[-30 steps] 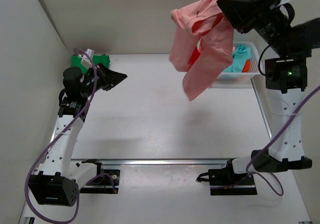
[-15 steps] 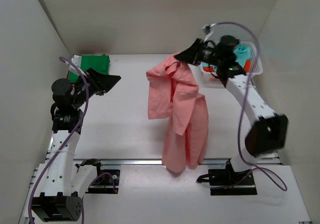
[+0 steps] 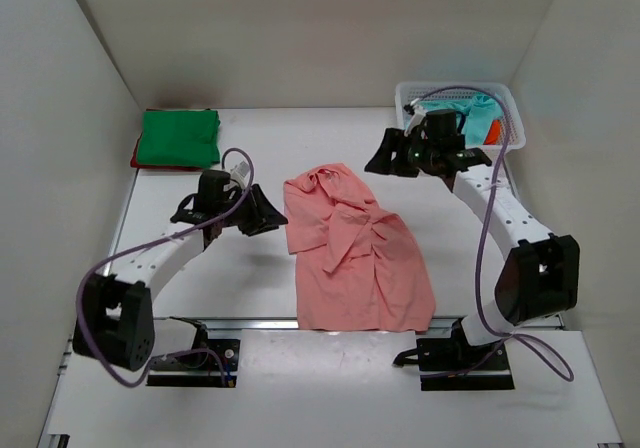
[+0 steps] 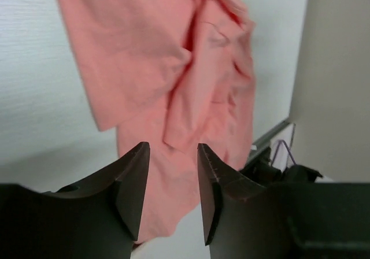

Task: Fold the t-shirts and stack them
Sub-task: Move the tshirt to the center of the board, then flatten out the tshirt

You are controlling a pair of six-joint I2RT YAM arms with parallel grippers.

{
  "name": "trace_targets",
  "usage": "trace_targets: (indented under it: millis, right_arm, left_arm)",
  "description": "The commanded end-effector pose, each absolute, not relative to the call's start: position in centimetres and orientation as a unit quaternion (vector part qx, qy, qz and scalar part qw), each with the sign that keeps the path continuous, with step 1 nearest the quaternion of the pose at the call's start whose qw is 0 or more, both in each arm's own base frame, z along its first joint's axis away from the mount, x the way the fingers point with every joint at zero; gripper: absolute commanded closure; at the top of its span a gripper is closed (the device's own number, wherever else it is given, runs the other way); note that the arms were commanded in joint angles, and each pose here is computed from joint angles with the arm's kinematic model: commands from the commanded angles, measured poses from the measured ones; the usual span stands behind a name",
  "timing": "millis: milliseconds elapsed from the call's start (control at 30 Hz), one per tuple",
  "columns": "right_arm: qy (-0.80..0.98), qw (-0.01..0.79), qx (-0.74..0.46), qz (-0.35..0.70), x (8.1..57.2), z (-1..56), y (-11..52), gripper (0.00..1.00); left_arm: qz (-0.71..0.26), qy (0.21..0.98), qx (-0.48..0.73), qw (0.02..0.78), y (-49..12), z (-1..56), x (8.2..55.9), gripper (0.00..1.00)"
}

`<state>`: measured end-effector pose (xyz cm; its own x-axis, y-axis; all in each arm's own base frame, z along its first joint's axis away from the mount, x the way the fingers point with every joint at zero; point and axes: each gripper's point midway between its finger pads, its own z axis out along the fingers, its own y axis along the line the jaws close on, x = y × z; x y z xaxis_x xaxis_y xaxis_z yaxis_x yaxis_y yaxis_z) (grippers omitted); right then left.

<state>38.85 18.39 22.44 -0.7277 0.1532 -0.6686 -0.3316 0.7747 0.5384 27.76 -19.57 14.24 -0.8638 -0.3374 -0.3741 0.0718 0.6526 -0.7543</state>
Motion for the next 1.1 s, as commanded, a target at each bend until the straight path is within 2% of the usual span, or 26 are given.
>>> trace_targets:
  millis: [0,100,367,533,700,767,800,867,900,933,967,1000,1067]
  right_arm:
    - [0.887,0.314,-0.096,0.326,35.9,18.1,20.8,0.44]
    - [0.894,0.274,-0.113,0.335,33.4,15.6,22.7,0.44]
    - [0.91,0.166,-0.137,0.356,26.3,10.1,25.6,0.45]
    - [0.913,0.114,-0.13,0.37,24.1,7.7,26.6,0.44]
    - [0.909,0.102,-0.14,0.379,23.8,6.4,28.0,0.43]
    - [0.91,0.098,-0.136,0.38,24.2,5.7,28.4,0.43]
    - [0.909,0.101,-0.133,0.382,24.6,5.7,28.5,0.42]
    - [0.91,0.086,-0.128,0.384,24.9,4.7,28.9,0.42]
    - [0.909,0.092,-0.128,0.386,25.7,4.9,28.9,0.44]
    - [0.91,0.082,-0.127,0.387,25.7,4.6,28.9,0.62]
    - [0.908,0.09,-0.129,0.389,26.3,5.1,29.1,0.9]
    - [0.905,0.099,-0.129,0.393,27.0,6.0,29.3,0.99]
    - [0.899,0.132,-0.133,0.396,28.1,8.8,28.6,1.0]
  left_arm:
    - [-0.371,0.883,-0.091,0.271,-18.8,12.3,30.3,0.5]
    - [-0.359,0.895,-0.091,0.249,-19.5,10.2,31.6,0.3]
    - [-0.305,0.931,-0.088,0.18,-20.8,4.8,32.6,0.3]
    - [-0.258,0.95,-0.099,0.148,-20.3,2.3,32.1,0.33]
    - [-0.223,0.961,-0.112,0.121,-20.1,0.1,31.6,0.38]
    - [-0.218,0.963,-0.105,0.12,-20.5,0.0,31.6,0.5]
    - [-0.214,0.964,-0.111,0.115,-20.2,-0.4,31.8,0.51]
    - [-0.204,0.968,-0.101,0.107,-20.7,-0.9,31.6,0.6]
    - [-0.196,0.971,-0.096,0.1,-20.5,-1.2,31.3,0.71]
    - [-0.196,0.971,-0.09,0.101,-20.7,-1.1,31.3,0.83]
    - [-0.197,0.972,-0.089,0.098,-20.8,-1.0,31.2,1.0]
    - [-0.194,0.972,-0.086,0.1,-20.7,-0.8,31.2,1.0]
    - [-0.205,0.968,-0.081,0.12,-20.3,1.1,32.2,1.0]
